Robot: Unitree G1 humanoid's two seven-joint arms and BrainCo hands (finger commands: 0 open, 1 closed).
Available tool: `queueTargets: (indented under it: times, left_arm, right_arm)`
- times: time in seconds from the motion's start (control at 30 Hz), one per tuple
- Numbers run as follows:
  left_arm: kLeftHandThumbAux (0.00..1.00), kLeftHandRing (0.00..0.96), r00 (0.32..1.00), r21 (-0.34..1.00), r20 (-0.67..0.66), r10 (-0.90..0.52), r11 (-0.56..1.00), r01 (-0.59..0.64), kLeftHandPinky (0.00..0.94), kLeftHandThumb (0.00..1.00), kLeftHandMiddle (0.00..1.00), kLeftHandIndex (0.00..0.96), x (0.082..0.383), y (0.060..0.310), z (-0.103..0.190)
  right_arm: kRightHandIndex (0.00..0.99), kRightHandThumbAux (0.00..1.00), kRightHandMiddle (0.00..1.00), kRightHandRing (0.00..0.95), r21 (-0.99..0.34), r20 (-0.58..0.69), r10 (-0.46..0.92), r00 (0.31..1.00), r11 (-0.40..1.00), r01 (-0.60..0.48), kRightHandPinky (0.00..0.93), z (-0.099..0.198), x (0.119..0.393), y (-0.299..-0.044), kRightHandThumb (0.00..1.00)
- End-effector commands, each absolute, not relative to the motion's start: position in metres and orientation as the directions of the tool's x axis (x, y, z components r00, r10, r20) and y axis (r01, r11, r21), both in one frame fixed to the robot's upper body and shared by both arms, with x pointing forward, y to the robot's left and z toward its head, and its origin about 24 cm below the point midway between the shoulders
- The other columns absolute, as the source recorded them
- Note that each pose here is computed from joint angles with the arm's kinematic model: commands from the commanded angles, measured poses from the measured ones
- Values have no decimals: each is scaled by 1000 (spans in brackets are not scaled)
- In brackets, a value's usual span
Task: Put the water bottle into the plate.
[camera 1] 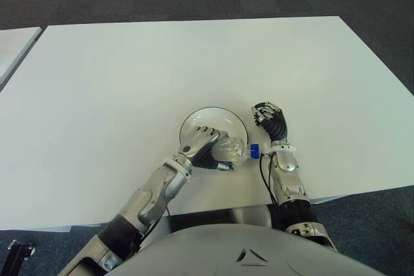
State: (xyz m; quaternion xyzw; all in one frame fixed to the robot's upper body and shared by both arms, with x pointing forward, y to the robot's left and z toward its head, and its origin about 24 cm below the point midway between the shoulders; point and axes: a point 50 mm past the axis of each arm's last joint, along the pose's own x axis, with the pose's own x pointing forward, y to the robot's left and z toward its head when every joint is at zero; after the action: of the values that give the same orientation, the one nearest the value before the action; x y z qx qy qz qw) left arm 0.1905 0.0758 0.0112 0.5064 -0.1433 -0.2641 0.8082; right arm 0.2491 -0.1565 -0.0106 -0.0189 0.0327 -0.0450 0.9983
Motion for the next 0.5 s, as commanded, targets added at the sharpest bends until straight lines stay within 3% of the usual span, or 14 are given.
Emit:
queueTargets:
  times: [0.03, 0.5]
  left_arm:
    - [669, 851, 835, 909, -35, -550, 329, 255, 842, 851, 539, 396, 190, 80, 1]
    - [670, 852, 888, 915, -27, -460, 345, 207, 839, 851, 537, 395, 199, 89, -7]
  right_arm:
    - [436, 727, 685, 674, -28, -83, -100, 992, 995, 98, 675, -14, 247, -156, 707]
    - [437, 727, 695, 683, -21, -67, -90, 994, 996, 89, 681, -14, 246, -156, 707]
